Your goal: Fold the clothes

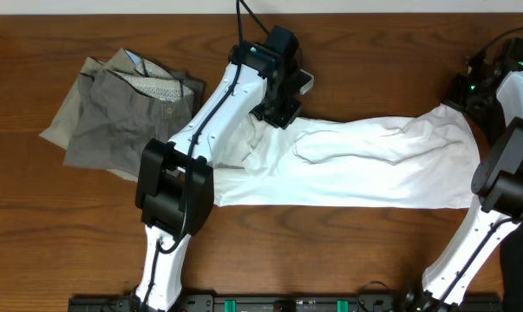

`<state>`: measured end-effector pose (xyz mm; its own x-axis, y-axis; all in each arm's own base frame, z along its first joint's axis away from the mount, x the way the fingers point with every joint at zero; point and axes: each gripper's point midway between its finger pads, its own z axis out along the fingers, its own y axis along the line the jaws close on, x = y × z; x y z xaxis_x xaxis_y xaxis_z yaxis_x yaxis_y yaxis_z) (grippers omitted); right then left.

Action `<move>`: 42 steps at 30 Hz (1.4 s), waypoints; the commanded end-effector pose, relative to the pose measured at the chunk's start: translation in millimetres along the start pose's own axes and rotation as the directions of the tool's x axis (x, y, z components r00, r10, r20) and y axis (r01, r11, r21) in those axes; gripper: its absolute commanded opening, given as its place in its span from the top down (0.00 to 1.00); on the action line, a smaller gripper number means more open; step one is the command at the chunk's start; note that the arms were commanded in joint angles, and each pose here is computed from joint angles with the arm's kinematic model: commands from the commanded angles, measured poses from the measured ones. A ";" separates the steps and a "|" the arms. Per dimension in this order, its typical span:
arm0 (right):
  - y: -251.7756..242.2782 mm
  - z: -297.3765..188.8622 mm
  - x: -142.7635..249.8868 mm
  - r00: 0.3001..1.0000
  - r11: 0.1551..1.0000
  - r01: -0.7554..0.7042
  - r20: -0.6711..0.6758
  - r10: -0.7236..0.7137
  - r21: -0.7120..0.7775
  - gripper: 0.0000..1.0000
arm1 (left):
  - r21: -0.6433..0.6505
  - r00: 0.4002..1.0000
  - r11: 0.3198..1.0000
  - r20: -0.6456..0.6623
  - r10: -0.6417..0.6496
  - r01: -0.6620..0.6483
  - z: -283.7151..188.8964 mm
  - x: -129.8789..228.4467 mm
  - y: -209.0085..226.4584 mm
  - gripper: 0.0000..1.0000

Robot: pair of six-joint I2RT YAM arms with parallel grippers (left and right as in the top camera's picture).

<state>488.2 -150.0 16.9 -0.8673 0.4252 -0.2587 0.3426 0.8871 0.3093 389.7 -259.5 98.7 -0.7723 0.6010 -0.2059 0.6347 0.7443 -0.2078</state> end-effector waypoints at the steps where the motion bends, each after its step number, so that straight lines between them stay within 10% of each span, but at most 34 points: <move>1: -4.1 -38.6 -15.8 0.997 1.000 -0.013 0.070 0.014 -0.007 0.99 | -0.039 0.999 0.999 0.044 -0.003 0.005 -21.0 -6.0 2.7 0.94; 10: -13.3 -123.6 -24.4 0.983 0.999 -0.048 0.177 0.044 0.018 0.99 | -0.075 0.995 0.997 0.095 0.009 -0.002 -50.1 -7.6 1.6 0.94; 25: -18.4 -137.3 65.1 0.967 0.979 -0.202 -0.168 0.193 -0.040 0.99 | -0.052 1.000 0.999 -0.019 -0.002 0.001 -77.9 34.7 -20.8 0.94; 42: -51.9 -145.3 88.3 0.947 0.971 -0.201 -0.229 0.227 0.130 0.93 | -0.027 0.983 1.000 -0.183 -0.019 0.015 -79.9 74.0 -35.5 0.92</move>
<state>345.4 -180.0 112.0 -0.8203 0.5709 0.0333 0.5590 0.7883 0.2572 308.6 -222.1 162.4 -0.7694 0.6381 -0.0287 0.6303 0.7511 -0.1966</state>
